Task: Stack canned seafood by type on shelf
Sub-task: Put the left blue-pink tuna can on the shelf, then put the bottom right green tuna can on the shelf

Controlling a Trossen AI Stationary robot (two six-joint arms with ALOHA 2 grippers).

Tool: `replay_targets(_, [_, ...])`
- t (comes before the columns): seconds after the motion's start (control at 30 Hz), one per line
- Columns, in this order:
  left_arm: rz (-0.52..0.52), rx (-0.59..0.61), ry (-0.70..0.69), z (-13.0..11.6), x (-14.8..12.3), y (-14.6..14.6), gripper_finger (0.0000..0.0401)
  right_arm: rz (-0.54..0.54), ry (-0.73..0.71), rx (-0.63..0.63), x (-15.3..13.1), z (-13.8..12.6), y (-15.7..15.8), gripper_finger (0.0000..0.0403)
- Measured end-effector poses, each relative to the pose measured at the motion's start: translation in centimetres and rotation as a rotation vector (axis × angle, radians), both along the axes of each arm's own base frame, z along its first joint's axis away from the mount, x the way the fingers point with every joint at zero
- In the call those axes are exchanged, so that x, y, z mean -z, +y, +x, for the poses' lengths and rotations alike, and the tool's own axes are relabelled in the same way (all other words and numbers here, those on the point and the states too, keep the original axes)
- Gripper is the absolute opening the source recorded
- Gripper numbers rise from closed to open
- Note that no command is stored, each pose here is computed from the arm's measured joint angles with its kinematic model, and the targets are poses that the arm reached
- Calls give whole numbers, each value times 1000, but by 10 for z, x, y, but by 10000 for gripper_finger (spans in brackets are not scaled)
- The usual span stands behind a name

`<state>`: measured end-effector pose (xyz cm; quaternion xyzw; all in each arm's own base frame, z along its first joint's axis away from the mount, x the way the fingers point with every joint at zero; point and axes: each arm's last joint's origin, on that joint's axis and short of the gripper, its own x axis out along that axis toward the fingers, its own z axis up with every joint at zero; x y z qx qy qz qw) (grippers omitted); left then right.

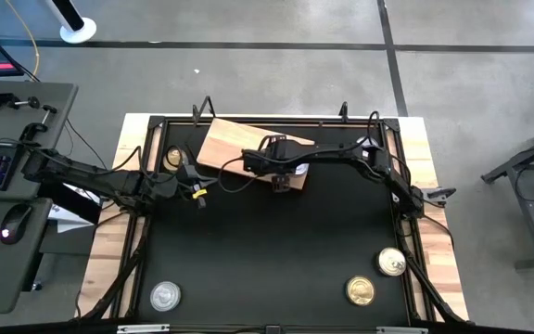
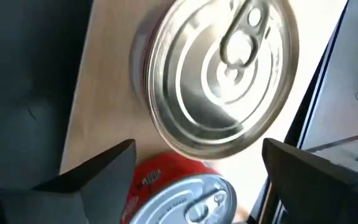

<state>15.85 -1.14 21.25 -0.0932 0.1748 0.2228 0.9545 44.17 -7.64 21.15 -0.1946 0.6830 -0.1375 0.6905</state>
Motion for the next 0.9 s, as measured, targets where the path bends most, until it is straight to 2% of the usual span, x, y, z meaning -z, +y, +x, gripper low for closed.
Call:
replay_targets(0.17, [4, -9, 8, 0, 1, 0, 0, -4, 65, -28, 0, -5, 0, 351])
replay_targets(0.3, [-39, -28, -13, 0, 1, 0, 0, -1, 90, -41, -8, -10, 1, 351])
replay_targets(0.47, [-85, -47, -35, 0, 1, 0, 0, 5, -4, -35, -40, -17, 11, 351])
replay_targets(0.57, [-85, -42, -34, 0, 1, 0, 0, 34, -119, -5, -67, -19, 19, 351])
replay_targets(0.63, [-87, -38, -33, 0, 1, -1, 0, 94, -230, 56, -87, -21, 26, 351])
replay_targets(0.73, [-90, -31, -32, 0, 1, -1, 0, 320, -319, 119, -103, -23, 40, 351])
replay_targets(0.8, [-97, -19, -31, 0, 1, -1, 0, 459, -298, 131, -103, -25, 54, 350])
replay_targets(0.9, [-114, 8, -27, 0, 1, -2, 0, 582, -173, 92, -95, -33, 86, 340])
